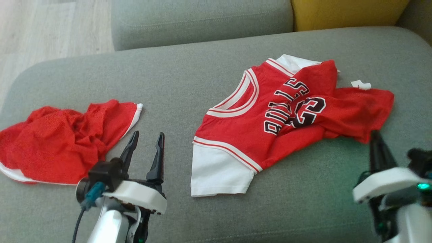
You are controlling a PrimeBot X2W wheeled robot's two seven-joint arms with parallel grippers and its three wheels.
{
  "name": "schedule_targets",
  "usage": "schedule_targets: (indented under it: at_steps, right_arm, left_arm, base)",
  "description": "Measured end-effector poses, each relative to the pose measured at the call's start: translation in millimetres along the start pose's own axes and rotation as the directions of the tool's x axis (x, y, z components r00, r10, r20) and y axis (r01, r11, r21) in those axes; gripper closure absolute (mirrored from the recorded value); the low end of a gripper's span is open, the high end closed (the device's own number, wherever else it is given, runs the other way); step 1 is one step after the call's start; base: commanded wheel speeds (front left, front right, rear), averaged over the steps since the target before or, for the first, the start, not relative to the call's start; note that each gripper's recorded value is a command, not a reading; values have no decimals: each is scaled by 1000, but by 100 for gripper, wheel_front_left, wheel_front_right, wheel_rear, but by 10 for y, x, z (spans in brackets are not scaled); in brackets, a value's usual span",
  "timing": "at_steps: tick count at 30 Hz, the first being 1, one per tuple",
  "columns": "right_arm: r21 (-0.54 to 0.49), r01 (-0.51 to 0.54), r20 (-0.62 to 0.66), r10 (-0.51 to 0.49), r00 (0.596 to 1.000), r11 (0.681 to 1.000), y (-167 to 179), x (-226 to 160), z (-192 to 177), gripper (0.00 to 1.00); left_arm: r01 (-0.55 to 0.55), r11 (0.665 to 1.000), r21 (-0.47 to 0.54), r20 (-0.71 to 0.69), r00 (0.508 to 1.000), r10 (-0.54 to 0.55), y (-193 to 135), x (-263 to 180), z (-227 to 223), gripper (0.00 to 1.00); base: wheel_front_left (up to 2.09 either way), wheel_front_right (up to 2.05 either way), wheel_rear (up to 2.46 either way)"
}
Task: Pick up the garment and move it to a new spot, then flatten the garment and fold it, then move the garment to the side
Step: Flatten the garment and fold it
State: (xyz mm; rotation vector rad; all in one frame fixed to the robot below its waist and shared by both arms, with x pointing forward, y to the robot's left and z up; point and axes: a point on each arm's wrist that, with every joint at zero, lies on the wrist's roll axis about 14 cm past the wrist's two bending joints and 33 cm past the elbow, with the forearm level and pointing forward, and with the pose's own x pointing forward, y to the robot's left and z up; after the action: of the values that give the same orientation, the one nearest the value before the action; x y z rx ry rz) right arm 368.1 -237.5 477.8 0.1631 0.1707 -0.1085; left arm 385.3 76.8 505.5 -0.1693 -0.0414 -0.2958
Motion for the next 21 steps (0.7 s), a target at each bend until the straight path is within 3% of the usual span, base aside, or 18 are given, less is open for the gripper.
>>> schedule_targets:
  at_steps: [10,11,12,21]
  right_arm:
    - [21,-124,179,119,977,992,419,-318,15,98]
    - [17,-131,180,126,976,991,441,-336,-2,41]
    - [18,-136,181,131,975,991,458,-350,-17,0]
    - [23,-148,162,143,976,989,498,-371,-115,0]
  left_arm:
    - [11,999,-44,62,998,-8,-105,-128,190,0]
    - [10,999,-47,61,998,-7,-114,-155,184,0]
    - [4,999,-48,61,998,-1,-112,-182,183,0]
    - [-22,998,-52,70,997,26,-87,-292,208,0]
  base:
    - [0,0,0]
    - [0,0,0]
    - [0,0,0]
    - [0,0,0]
